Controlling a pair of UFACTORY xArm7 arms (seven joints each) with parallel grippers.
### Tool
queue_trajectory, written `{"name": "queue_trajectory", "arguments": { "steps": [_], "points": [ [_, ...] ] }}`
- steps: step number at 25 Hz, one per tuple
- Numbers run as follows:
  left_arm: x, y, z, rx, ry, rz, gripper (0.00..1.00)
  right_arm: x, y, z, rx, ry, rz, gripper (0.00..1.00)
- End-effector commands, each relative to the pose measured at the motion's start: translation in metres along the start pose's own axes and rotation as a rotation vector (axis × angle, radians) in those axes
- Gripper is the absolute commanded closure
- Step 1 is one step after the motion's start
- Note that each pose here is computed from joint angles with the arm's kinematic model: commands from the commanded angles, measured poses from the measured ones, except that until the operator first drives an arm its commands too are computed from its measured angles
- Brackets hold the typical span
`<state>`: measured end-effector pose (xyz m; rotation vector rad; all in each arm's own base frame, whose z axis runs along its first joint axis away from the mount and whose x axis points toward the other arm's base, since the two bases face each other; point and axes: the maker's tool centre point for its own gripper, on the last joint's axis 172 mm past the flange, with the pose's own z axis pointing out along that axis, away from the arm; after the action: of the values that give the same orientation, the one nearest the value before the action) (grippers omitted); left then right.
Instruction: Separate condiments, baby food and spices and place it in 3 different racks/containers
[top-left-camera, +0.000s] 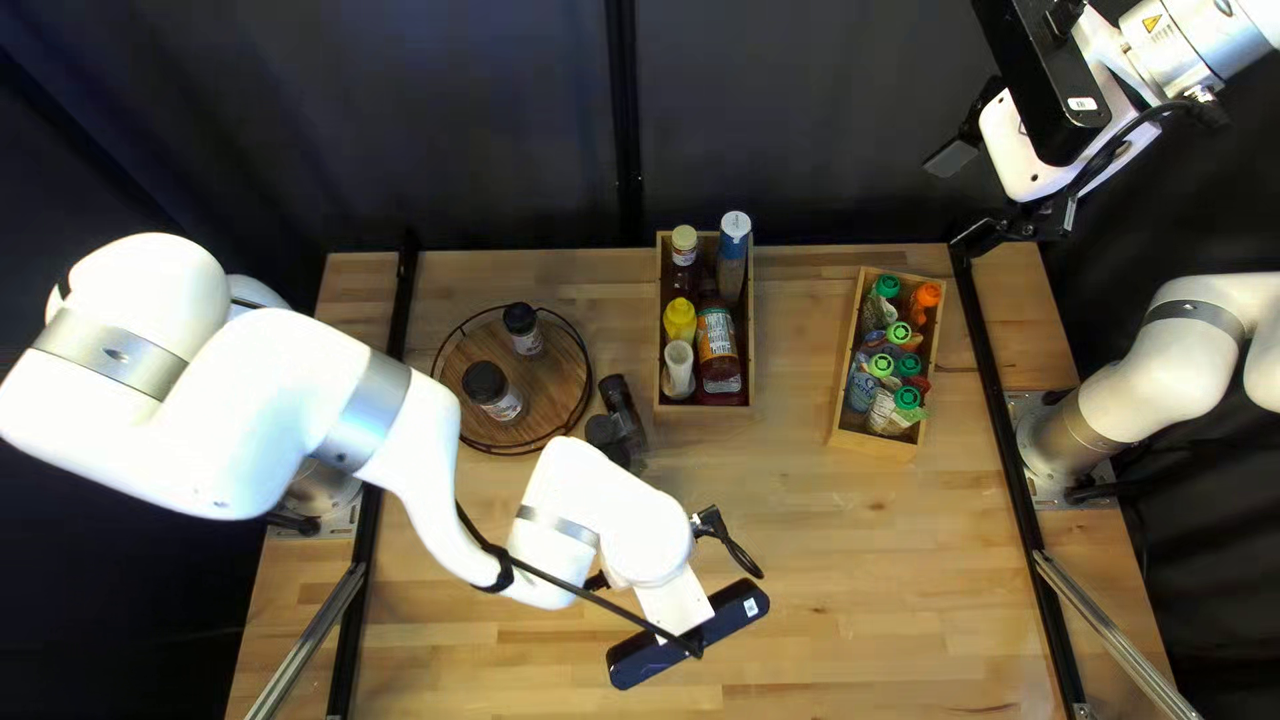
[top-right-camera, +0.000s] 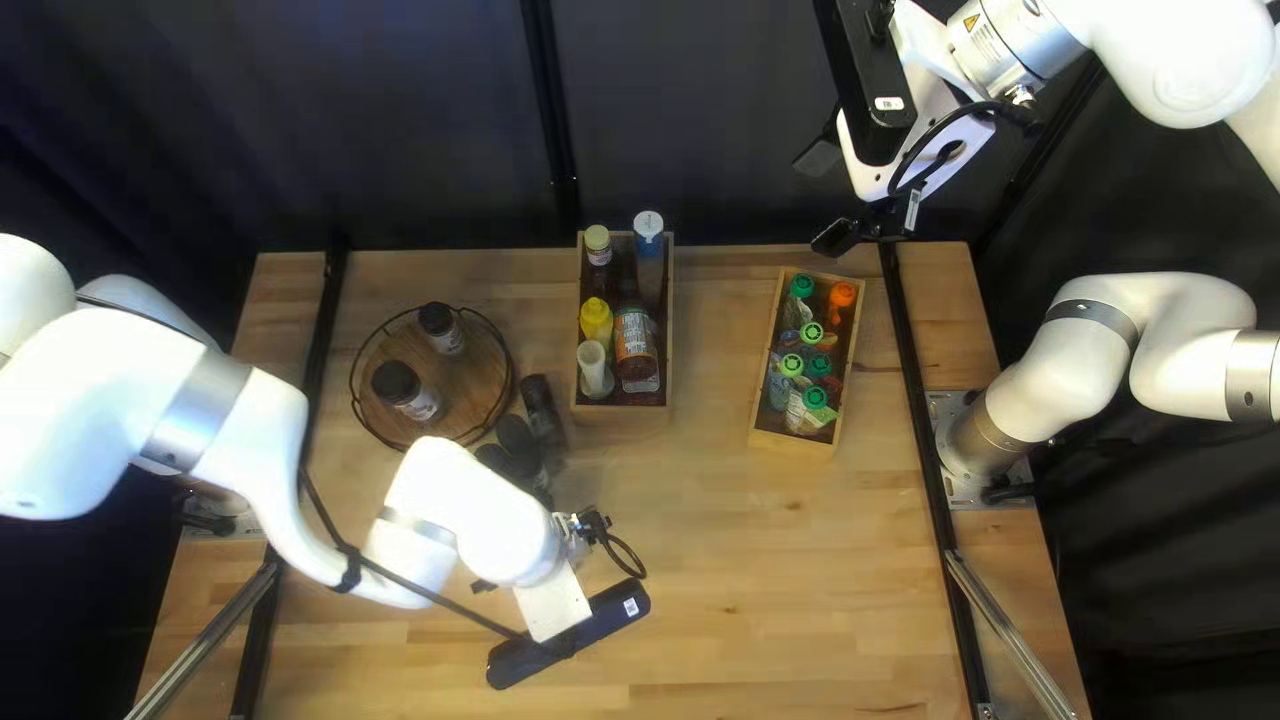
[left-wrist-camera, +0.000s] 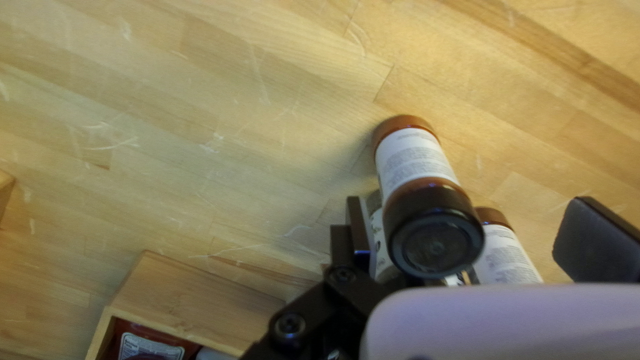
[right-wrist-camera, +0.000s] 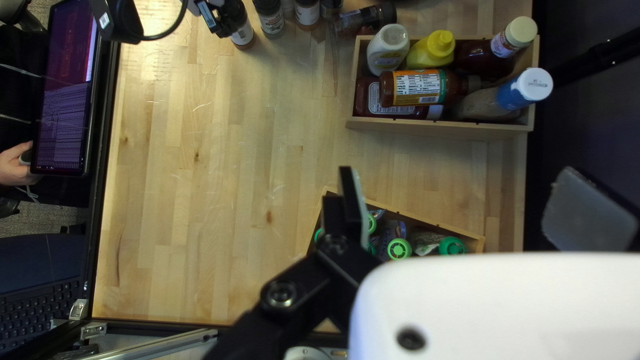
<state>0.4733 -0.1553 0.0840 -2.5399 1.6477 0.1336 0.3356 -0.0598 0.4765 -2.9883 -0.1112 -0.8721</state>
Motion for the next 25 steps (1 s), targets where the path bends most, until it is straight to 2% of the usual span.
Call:
{"name": "queue_trajectory", "arguments": {
  "steps": [1,8,16,18,20,25],
  "points": [
    [-0.007,-0.003,0.006,-0.002,-0.017,0.000,1.00,0.000,0.000,0.000,0.000,0.000,0.000,0.00],
    [-0.014,-0.003,0.003,-0.007,-0.036,0.007,1.00,0.000,0.000,0.000,0.000,0.000,0.000,0.00],
    [0.028,0.013,-0.067,-0.052,-0.018,0.050,1.00,0.000,0.000,0.000,0.000,0.000,0.000,0.00],
    [0.029,0.015,-0.081,-0.059,-0.018,0.052,1.00,0.000,0.000,0.000,0.000,0.000,0.000,0.00],
    [0.025,0.017,-0.097,-0.062,-0.016,0.042,1.00,0.000,0.000,0.000,0.000,0.000,0.000,0.00],
    [-0.019,0.019,-0.153,-0.029,-0.018,-0.069,1.00,0.000,0.000,0.000,0.000,0.000,0.000,0.00]
  ]
}}
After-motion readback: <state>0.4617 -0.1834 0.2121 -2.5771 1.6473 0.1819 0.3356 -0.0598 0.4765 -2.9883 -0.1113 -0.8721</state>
